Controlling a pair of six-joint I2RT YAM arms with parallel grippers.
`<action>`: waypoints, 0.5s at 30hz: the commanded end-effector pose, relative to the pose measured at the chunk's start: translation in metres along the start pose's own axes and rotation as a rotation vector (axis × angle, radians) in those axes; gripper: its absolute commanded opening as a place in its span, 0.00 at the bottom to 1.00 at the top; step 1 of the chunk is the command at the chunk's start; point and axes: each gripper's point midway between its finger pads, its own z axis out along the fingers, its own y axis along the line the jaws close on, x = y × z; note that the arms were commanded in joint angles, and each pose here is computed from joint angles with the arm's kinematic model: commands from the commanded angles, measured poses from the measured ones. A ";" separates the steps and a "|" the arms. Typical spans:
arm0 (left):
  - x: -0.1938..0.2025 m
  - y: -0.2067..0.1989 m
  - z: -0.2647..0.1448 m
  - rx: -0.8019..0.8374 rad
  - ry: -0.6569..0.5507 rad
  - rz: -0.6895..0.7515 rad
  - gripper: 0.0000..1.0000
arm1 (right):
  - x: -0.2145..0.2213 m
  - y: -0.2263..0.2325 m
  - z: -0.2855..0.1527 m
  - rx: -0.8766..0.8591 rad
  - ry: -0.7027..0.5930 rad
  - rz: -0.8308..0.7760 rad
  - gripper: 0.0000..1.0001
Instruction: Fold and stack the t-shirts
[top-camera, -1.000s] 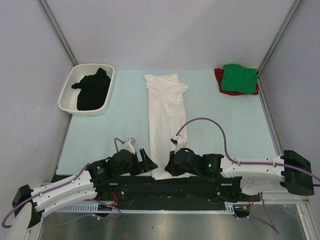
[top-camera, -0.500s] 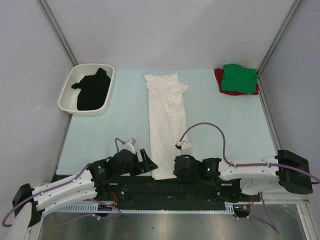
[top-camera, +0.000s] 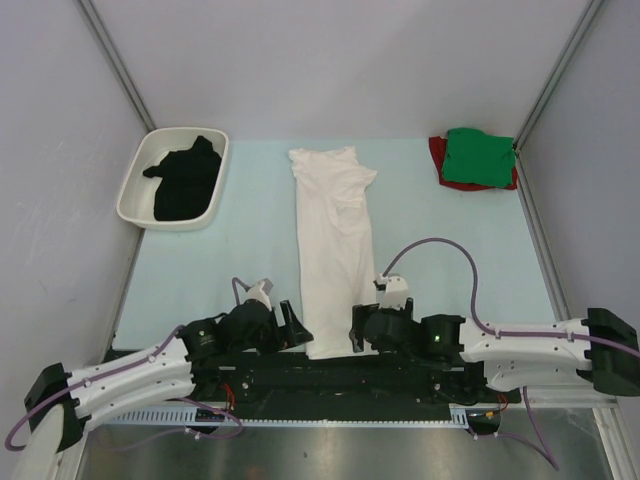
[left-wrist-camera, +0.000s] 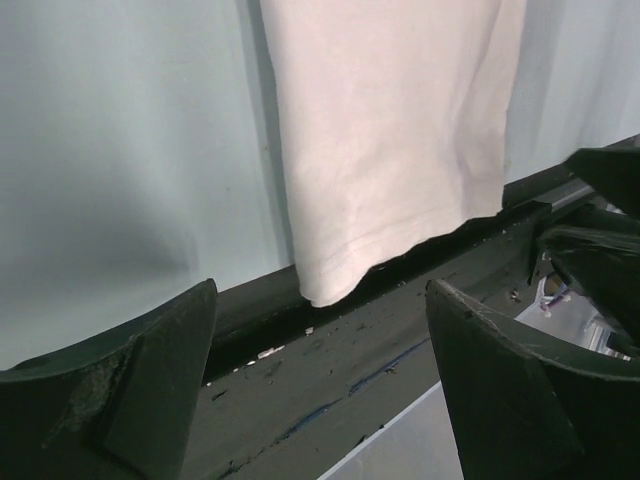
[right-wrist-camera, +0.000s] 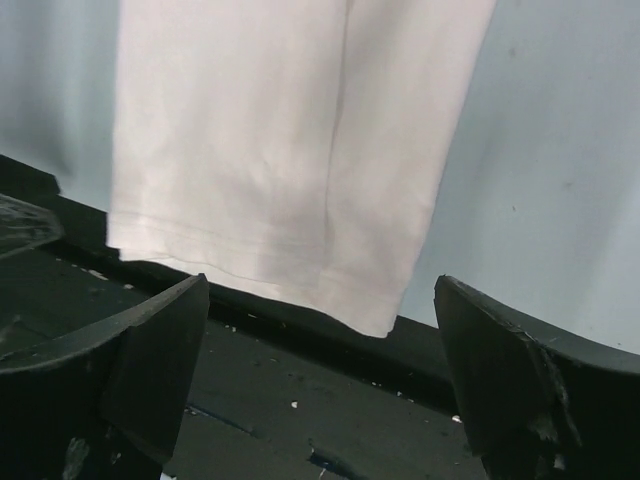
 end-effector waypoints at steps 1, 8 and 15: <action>0.000 -0.008 0.000 -0.010 0.019 -0.007 0.86 | -0.021 -0.016 -0.012 0.045 -0.082 0.056 1.00; 0.011 0.001 0.011 -0.035 0.066 -0.014 0.77 | -0.010 -0.030 -0.017 0.039 -0.082 0.120 1.00; 0.019 0.002 0.021 -0.037 0.106 -0.009 0.64 | -0.002 -0.035 -0.015 0.016 -0.072 0.154 1.00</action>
